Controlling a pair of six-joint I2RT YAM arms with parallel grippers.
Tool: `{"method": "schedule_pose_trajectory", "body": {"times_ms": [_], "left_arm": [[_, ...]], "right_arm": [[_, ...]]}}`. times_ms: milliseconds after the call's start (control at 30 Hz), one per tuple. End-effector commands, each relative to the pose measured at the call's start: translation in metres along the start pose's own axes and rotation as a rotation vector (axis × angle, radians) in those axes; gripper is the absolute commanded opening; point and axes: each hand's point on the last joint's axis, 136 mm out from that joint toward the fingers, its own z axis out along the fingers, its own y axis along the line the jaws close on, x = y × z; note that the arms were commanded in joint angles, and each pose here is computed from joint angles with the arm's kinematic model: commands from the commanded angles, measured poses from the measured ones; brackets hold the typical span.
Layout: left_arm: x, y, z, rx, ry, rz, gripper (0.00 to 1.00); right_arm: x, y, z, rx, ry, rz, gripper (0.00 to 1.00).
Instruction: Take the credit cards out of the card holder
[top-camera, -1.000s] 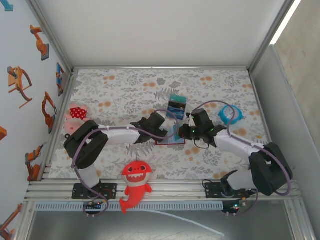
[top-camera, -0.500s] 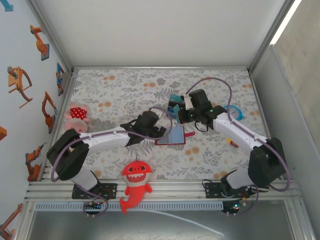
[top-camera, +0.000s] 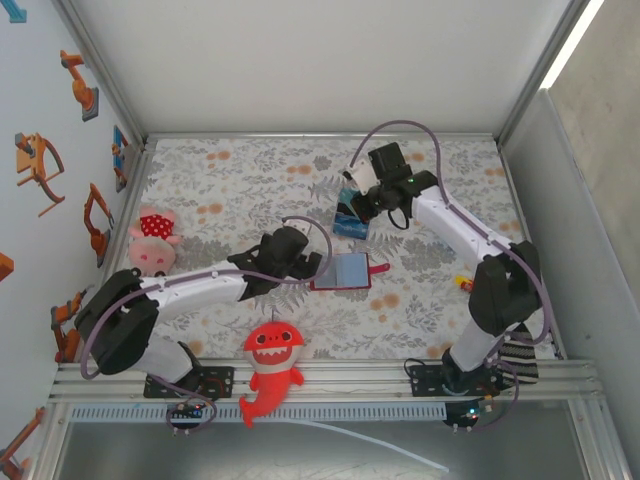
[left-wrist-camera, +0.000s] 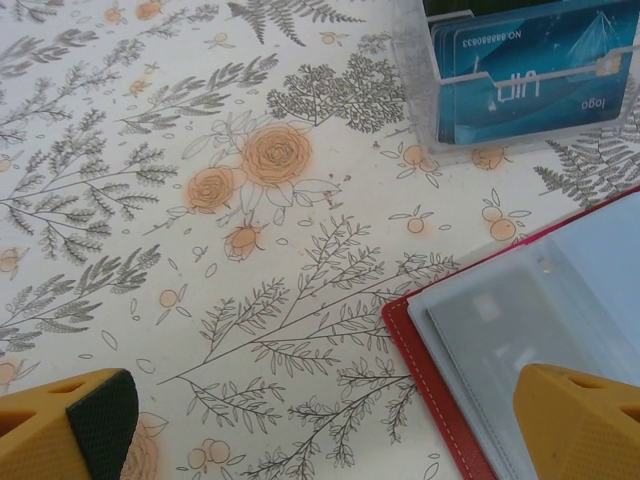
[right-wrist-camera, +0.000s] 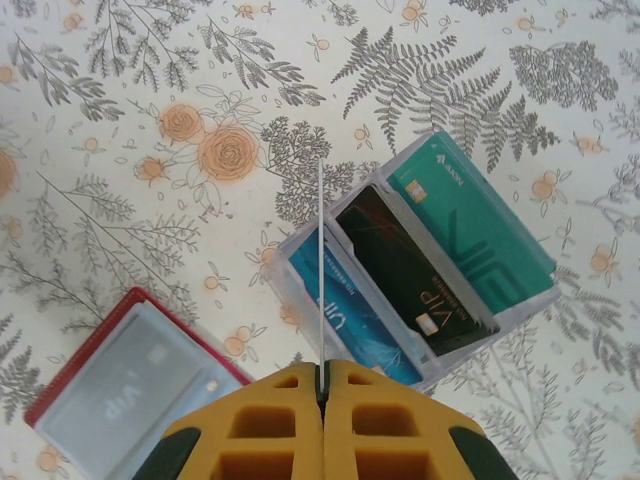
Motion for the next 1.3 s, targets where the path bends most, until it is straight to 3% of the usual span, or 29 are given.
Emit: {"method": "schedule_pose_trajectory", "body": {"times_ms": [0,300,1267], "left_arm": [[-0.010,0.011,-0.010,-0.032,-0.048,-0.044,0.97],[-0.016,0.019,-0.017,-0.041,-0.088,-0.074,0.97],[-0.019,0.031,-0.013,-0.072,-0.091,-0.122,0.97]], "right_arm": [[0.005,-0.007,0.003,-0.001,0.071,-0.117,0.00],[0.000,-0.040,0.017,0.049,0.141,-0.176,0.00],[-0.001,-0.063,0.053,-0.058,0.297,-0.319,0.00]]}}
